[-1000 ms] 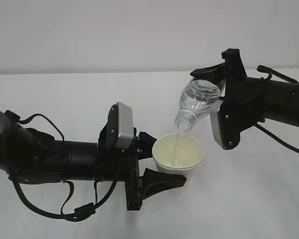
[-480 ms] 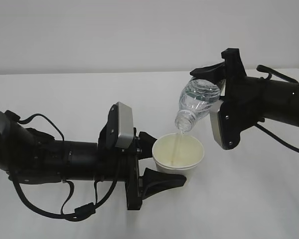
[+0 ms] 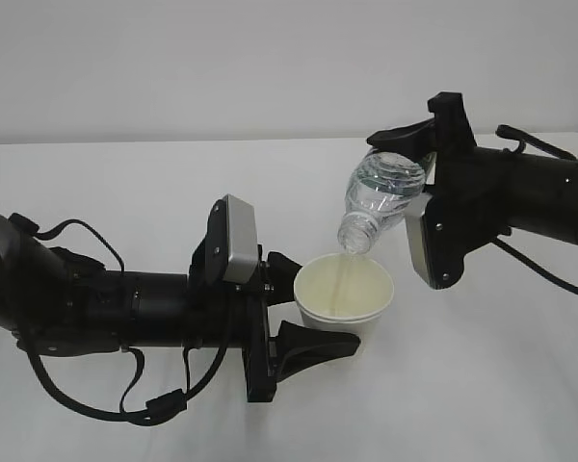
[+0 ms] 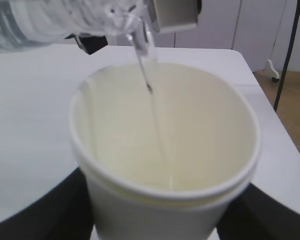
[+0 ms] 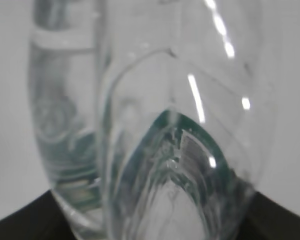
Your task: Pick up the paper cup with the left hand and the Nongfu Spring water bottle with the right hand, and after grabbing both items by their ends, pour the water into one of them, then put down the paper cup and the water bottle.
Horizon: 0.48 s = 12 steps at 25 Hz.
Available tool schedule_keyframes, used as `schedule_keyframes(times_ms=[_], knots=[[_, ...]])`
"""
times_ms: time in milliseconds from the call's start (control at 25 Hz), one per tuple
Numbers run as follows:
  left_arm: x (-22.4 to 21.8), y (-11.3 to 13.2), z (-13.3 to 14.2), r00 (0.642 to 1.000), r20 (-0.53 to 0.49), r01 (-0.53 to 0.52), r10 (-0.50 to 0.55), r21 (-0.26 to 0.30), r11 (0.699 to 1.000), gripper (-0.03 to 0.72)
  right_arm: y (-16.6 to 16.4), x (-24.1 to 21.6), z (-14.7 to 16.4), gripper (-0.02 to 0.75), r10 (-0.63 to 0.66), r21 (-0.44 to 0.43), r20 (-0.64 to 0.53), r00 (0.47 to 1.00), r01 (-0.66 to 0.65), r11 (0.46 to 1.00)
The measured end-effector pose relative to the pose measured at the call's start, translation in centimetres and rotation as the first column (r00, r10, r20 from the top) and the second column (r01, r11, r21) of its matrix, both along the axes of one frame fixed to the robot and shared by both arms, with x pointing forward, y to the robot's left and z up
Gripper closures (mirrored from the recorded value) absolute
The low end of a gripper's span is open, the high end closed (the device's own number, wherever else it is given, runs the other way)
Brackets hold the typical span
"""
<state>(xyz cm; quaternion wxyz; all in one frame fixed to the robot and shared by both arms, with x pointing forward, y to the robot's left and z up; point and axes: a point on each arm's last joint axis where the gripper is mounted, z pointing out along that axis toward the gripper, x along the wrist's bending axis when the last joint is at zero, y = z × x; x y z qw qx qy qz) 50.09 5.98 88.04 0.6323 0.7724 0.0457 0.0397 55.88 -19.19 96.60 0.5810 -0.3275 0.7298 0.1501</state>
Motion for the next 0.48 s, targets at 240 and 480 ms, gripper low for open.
schedule_keyframes(times_ms=[240,480], knots=[[0.02,0.0,0.01,1.0,0.0,-0.002,0.002,-0.001,1.0,0.215,0.02,0.0,0.03,0.283,0.002,0.001,0.004,1.0,-0.002,1.0],[0.04,0.0,0.01,1.0,-0.001,-0.004,0.004,-0.001,1.0,0.215,0.02,0.0,0.03,0.283,0.002,0.0,0.004,1.0,-0.002,1.0]])
